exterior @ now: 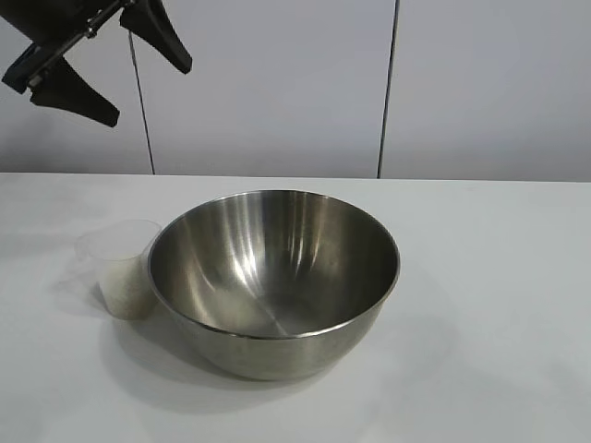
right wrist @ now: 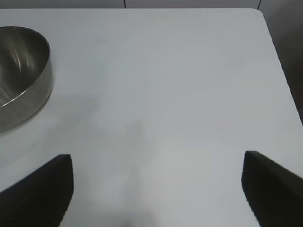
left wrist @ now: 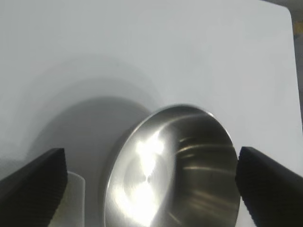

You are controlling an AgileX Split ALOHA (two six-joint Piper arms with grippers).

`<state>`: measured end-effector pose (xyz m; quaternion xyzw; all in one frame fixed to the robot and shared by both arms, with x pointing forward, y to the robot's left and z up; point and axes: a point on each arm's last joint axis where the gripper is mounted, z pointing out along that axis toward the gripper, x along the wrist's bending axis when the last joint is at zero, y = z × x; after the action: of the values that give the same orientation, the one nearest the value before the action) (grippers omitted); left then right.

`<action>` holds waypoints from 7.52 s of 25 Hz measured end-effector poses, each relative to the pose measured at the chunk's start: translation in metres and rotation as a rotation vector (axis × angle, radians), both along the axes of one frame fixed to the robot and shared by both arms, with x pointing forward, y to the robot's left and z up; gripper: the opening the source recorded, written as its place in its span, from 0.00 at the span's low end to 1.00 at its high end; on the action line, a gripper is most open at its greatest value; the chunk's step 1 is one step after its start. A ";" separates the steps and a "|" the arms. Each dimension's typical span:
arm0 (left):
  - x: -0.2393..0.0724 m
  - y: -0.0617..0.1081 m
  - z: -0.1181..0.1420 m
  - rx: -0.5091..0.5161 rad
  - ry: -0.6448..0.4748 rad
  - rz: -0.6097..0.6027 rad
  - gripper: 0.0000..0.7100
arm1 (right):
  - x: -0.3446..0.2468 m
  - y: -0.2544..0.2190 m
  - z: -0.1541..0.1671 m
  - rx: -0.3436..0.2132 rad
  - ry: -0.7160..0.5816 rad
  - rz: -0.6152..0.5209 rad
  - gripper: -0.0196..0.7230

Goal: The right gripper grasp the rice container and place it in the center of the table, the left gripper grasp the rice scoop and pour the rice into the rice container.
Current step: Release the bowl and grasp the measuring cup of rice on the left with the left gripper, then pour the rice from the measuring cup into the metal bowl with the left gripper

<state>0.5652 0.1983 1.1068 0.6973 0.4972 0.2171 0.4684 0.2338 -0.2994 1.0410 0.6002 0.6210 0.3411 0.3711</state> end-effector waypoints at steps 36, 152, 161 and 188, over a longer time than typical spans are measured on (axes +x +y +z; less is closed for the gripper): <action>-0.100 0.055 -0.251 0.205 -0.092 0.231 0.85 | 0.000 0.000 0.000 0.000 -0.003 0.000 0.92; -0.050 -0.139 -0.147 1.600 -1.430 -1.188 0.02 | 0.000 0.000 0.000 0.001 -0.006 -0.002 0.92; -0.046 -0.140 -0.137 1.482 -1.388 -1.016 0.02 | 0.000 0.000 0.000 0.001 -0.006 -0.002 0.92; -0.038 -0.158 -0.116 1.955 -1.851 -1.356 0.02 | 0.000 0.000 0.000 0.001 -0.006 -0.002 0.92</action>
<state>0.5269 0.0405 0.9906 0.4375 -0.7090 0.5527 -0.0192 0.2340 -0.2995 1.0415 0.6001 0.6192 0.3429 0.3727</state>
